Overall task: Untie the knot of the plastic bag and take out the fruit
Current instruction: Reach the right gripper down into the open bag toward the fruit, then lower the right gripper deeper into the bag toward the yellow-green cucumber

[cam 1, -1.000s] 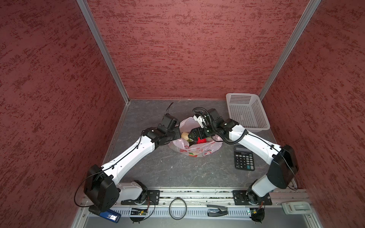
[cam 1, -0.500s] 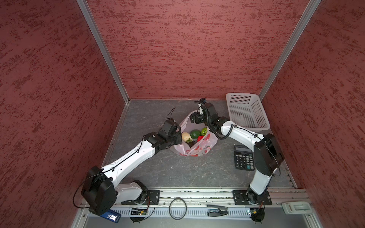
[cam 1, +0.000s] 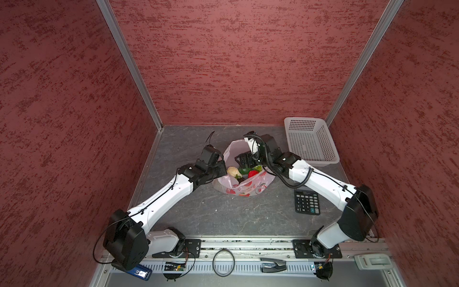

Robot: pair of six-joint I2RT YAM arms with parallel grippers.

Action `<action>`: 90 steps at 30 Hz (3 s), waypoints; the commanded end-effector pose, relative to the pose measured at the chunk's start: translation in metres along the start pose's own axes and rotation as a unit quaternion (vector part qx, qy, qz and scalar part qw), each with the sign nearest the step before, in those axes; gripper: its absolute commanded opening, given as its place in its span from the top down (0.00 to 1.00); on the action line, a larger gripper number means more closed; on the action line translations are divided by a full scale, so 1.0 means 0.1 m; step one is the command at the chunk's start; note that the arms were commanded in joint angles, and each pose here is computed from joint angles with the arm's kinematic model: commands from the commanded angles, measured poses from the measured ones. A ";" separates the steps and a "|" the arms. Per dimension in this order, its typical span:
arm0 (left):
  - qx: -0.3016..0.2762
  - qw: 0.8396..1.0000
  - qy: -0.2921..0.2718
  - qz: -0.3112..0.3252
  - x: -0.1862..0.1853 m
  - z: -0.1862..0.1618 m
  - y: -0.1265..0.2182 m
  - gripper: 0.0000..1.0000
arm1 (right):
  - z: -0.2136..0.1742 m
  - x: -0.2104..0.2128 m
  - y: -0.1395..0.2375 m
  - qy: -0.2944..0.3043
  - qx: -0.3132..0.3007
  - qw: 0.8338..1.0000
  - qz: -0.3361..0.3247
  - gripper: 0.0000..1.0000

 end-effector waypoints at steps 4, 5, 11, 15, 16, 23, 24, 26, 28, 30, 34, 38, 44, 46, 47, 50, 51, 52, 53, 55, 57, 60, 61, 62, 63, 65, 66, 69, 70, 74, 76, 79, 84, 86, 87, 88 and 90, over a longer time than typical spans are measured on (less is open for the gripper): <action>-0.015 1.000 0.014 -0.009 -0.05 0.08 0.04 1.00 | -0.36 0.12 0.03 0.051 0.034 0.997 0.053 0.02; -0.016 1.000 0.015 -0.009 -0.05 0.08 0.05 1.00 | -0.40 0.11 -0.01 0.052 0.044 0.996 0.057 0.04; -0.022 1.000 0.005 -0.008 -0.04 0.02 0.09 1.00 | -0.51 0.08 -0.30 0.034 0.096 0.992 0.072 0.20; -0.023 1.000 -0.006 -0.006 -0.04 -0.06 0.08 1.00 | -0.53 0.02 -0.53 0.015 0.134 0.990 0.050 0.24; -0.025 1.000 -0.008 -0.006 -0.04 -0.07 0.08 1.00 | -0.55 0.00 -0.58 0.012 0.148 0.988 0.046 0.25; -0.045 0.999 0.003 0.005 -0.02 -0.05 0.12 1.00 | -0.93 -0.06 -0.34 -0.005 0.254 0.966 0.039 0.27; -0.046 0.999 0.005 0.006 -0.03 -0.04 0.13 1.00 | -1.02 -0.06 -0.28 -0.007 0.272 0.961 0.039 0.27; -0.047 0.999 0.007 0.010 -0.02 -0.05 0.14 1.00 | -1.18 -0.05 -0.16 -0.009 0.304 0.952 0.034 0.27; -0.047 0.999 0.009 0.013 -0.01 -0.06 0.15 1.00 | -1.33 -0.01 -0.07 -0.010 0.331 0.943 0.036 0.27; -0.044 0.999 0.013 0.015 0.00 -0.09 0.16 1.00 | -1.48 0.05 -0.01 -0.012 0.357 0.933 0.035 0.27; -0.033 0.999 0.011 0.022 0.02 -0.20 0.20 1.00 | -1.79 0.07 -0.03 -0.024 0.397 0.917 0.017 0.25; -0.001 0.999 0.001 0.044 0.14 -0.40 0.26 1.00 | -1.94 0.02 -0.11 -0.051 0.400 0.915 0.003 0.20; 0.043 0.994 -0.035 0.096 0.37 -0.62 0.39 1.00 | -1.50 0.18 -0.16 -0.073 0.329 0.941 -0.018 0.08; 0.038 0.994 -0.047 0.095 0.39 -0.63 0.41 1.00 | -1.36 0.24 -0.22 -0.078 0.317 0.945 -0.026 0.06; 0.033 0.994 -0.054 0.089 0.38 -0.62 0.41 1.00 | -1.29 0.26 -0.26 -0.083 0.311 0.946 -0.030 0.06; 0.028 0.995 -0.063 0.073 0.35 -0.61 0.39 1.00 | -1.19 0.31 -0.41 -0.095 0.307 0.946 -0.038 0.06; 0.030 0.995 -0.066 0.071 0.34 -0.61 0.38 1.00 | -1.17 0.32 -0.44 -0.100 0.305 0.946 -0.039 0.06; 0.033 0.994 -0.070 0.073 0.35 -0.62 0.37 1.00 | -1.14 0.34 -0.46 -0.107 0.300 0.947 -0.038 0.06; 0.036 0.994 -0.073 0.079 0.37 -0.64 0.38 1.00 | -1.14 0.36 -0.48 -0.115 0.298 0.947 -0.036 0.06; 0.041 0.993 -0.075 0.085 0.42 -0.70 0.39 1.00 | -1.16 0.43 -0.48 -0.130 0.290 0.948 -0.027 0.06; 0.042 0.993 -0.075 0.084 0.47 -0.75 0.43 1.00 | -1.26 0.49 -0.47 -0.139 0.290 0.947 -0.027 0.06; 0.045 0.993 -0.071 0.078 0.52 -0.83 0.46 1.00 | -1.48 0.53 -0.42 -0.141 0.289 0.945 -0.064 0.06; 0.048 0.994 -0.069 0.074 0.53 -0.85 0.46 1.00 | -1.54 0.49 -0.38 -0.143 0.283 0.944 -0.086 0.06; 0.050 0.994 -0.067 0.069 0.53 -0.88 0.45 1.00 | -1.59 0.45 -0.34 -0.149 0.277 0.943 -0.105 0.06; 0.055 0.994 -0.066 0.065 0.54 -0.91 0.44 1.00 | -1.65 0.41 -0.29 -0.156 0.270 0.942 -0.125 0.06; 0.063 0.994 -0.069 0.064 0.54 -0.96 0.43 1.00 | -1.78 0.29 -0.20 -0.166 0.263 0.936 -0.165 0.06; 0.066 0.993 -0.072 0.066 0.55 -0.99 0.42 1.00 | -1.86 0.22 -0.16 -0.171 0.261 0.931 -0.189 0.05; 0.070 0.993 -0.076 0.063 0.57 -1.07 0.43 1.00 | -2.08 0.06 -0.08 -0.186 0.261 0.920 -0.226 0.04; 0.071 0.993 -0.076 0.061 0.58 -1.09 0.43 1.00 | -2.10 0.04 -0.06 -0.191 0.254 0.921 -0.227 0.04; 0.062 0.993 -0.082 0.049 0.56 -1.13 0.45 1.00 | -1.89 0.10 -0.02 -0.182 0.196 0.939 -0.218 0.02; 0.056 0.994 -0.087 0.044 0.53 -1.13 0.44 1.00 | -1.75 0.09 0.01 -0.179 0.167 0.940 -0.239 0.02; 0.054 0.993 -0.099 0.036 0.48 -1.16 0.41 1.00 | -1.69 0.02 0.07 -0.191 0.135 0.936 -0.264 0.02; 0.058 0.990 -0.126 0.036 0.42 -1.30 0.31 1.00 | -1.87 -0.14 0.10 -0.256 0.109 0.923 -0.266 0.02; 0.053 0.989 -0.131 0.041 0.43 -1.34 0.31 1.00 | -1.87 -0.16 0.16 -0.264 0.097 0.923 -0.263 0.02; 0.046 0.989 -0.132 0.042 0.43 -1.35 0.32 1.00 | -1.88 -0.17 0.16 -0.262 0.092 0.924 -0.263 0.02; 0.037 0.990 -0.133 0.041 0.44 -1.36 0.33 1.00 | -1.86 -0.16 0.15 -0.257 0.084 0.930 -0.247 0.02; 0.019 0.991 -0.129 0.034 0.45 -1.36 0.34 1.00 | -1.79 -0.11 0.13 -0.253 0.068 0.940 -0.219 0.02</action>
Point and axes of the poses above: each gripper's point midway between its finger pads, its own y axis back along the fingers, its own x axis along the line the jaws close on, z = x × y, the point moved 9 cm from there along y, back along the fingers, and after that the axes turned 7 degrees about -y, right-handed, at the moved point
